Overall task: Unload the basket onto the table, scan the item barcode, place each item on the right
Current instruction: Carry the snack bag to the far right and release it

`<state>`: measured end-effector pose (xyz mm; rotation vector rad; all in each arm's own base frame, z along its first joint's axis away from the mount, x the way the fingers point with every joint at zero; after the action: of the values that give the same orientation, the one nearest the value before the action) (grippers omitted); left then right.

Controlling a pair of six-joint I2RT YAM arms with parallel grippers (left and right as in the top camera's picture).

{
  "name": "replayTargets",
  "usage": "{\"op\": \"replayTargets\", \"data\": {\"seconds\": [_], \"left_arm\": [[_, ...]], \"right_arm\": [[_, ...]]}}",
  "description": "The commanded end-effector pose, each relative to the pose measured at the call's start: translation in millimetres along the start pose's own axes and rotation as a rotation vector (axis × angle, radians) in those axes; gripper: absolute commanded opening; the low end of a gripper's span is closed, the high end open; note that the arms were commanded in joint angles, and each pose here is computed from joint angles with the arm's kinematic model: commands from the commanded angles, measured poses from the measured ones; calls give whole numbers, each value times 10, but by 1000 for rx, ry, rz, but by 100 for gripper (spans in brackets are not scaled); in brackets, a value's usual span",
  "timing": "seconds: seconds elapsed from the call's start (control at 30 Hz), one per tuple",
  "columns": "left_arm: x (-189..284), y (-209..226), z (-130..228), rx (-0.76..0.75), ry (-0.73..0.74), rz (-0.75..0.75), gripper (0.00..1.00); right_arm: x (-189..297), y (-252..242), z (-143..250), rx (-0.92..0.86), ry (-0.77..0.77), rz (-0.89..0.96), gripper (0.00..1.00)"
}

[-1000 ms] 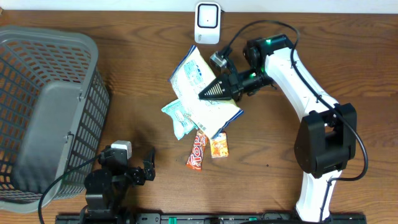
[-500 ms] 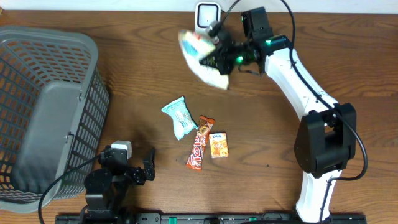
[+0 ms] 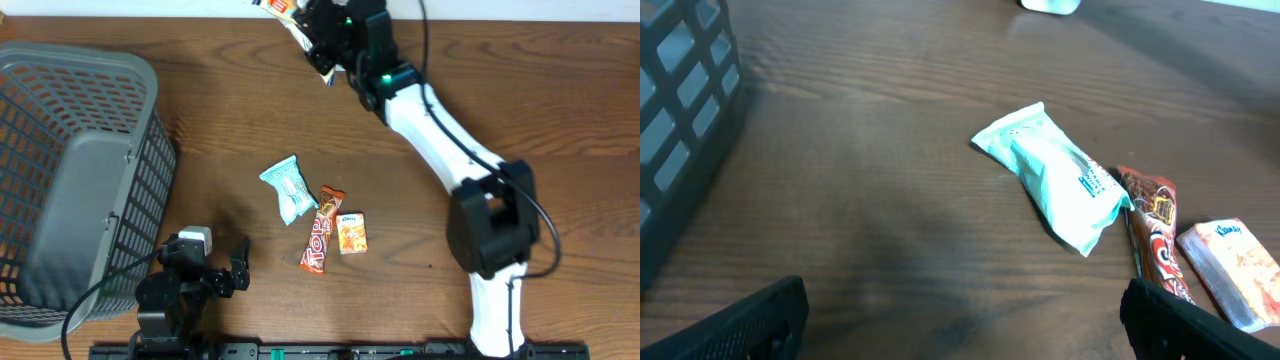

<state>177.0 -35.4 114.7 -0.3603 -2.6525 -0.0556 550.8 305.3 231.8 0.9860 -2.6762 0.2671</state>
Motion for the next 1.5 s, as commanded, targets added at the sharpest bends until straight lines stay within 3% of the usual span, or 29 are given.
{"op": "replayTargets", "data": {"seconds": [0.0,0.27,0.8,0.93,1.13,1.27,1.47], "left_arm": [[-17,-13,60,-3,19,11,100],[-17,-13,60,-3,19,11,100],[-17,-13,60,-3,19,11,100],[-17,-13,60,-3,19,11,100],[-17,-13,60,-3,19,11,100],[-18,-13,62,-3,19,11,100],[-17,-13,60,-3,19,11,100]], "right_arm": [[-397,-315,187,41,27,129,1],[-740,-444,298,93,50,204,1],[-566,-539,250,74,112,218,1],[-125,-744,-46,45,164,261,1],[1099,-1239,-418,-50,331,505,1],[1882,-1404,-285,-122,513,582,1],[2661,-1976,354,-468,690,772,1]]}}
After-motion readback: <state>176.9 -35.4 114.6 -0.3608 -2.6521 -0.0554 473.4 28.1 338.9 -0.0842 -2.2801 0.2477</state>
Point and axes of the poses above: each gripper's point midway between its finger pads, its own x axis back along the fingers, its own y axis along the line the jaws close on, z = x × y, the point moved 3 cm from there along x, back along the fingers, and after that the axes turned 12 degrees about -x, right-handed, at the moved point
